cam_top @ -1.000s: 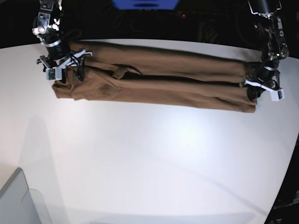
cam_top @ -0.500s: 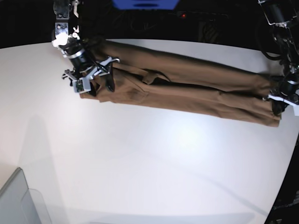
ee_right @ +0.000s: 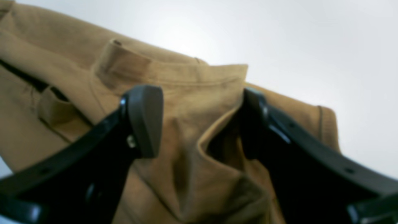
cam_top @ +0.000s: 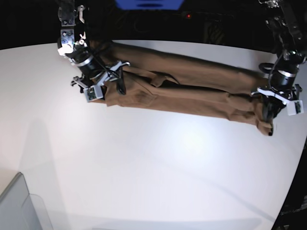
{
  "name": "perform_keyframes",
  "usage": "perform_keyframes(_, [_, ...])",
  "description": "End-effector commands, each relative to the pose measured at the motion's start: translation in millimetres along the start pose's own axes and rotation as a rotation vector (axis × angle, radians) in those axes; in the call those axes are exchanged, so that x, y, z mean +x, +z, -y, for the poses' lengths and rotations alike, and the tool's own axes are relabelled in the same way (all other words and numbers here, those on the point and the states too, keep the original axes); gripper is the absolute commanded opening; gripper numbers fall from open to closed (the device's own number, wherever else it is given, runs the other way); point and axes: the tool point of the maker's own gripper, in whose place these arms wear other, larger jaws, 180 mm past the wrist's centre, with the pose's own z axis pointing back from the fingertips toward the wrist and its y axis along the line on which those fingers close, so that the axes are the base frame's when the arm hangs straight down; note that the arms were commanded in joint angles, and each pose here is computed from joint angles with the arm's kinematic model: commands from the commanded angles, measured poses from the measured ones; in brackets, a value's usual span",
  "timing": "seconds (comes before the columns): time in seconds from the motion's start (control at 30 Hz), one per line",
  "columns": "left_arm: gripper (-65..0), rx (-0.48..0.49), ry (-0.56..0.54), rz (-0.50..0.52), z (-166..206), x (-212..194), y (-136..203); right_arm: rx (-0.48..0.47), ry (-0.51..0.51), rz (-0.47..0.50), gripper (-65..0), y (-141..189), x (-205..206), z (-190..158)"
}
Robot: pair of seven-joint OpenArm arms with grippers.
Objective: Layout the t-shirt on the table in an organized manner, then fold the t-shirt properly
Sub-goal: 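Fold the strip end with the left gripper toward the right gripper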
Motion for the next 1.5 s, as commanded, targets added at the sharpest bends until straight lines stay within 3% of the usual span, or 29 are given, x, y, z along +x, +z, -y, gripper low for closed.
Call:
perform_keyframes(0.0, [-65.0,-0.03,-0.02,0.046,12.6,12.4,3.3,0.001,0.003,0.06,-26.6,0.3,17.2,1.0])
perform_keyframes(0.13, [-65.0,-0.116,-0.081,-0.003,68.0,-10.0,-0.6,0.0,0.005,0.064,-26.6,0.6,18.9,1.0])
perform_keyframes(0.33, [-65.0,-0.17,-0.133,-0.056,126.0,-38.4,-6.6,-0.001,0.0,0.06,-26.6,2.3,16.3,1.2])
perform_keyframes(0.67, [-65.0,-0.258,-0.202,-0.055,201.9,-43.7,-3.9,-0.006,0.007,0.057,-26.6,3.5,15.7,3.9])
perform_keyframes(1.1, [-64.8,-0.301,-0.215,-0.103,213.7,-63.2,-3.3,-0.006,0.008,0.063,-26.6,2.1,18.8,4.2])
perform_keyframes(1.17, [-61.4,-0.304,-0.215,-0.113,214.6,-67.3,-3.6,-0.006,0.006,0.065,-26.6,2.0,19.2,3.8])
perform_keyframes(1.33, [-43.8,-0.306,-0.21,-0.113,214.6,-67.1,-3.1,-0.005,0.006,0.071,-26.6,2.4,21.1,3.6])
perform_keyframes(1.47, [-40.3,-0.308,-0.206,-0.089,216.9,-58.4,-2.5,-0.007,0.027,0.113,-26.6,8.7,39.1,0.7])
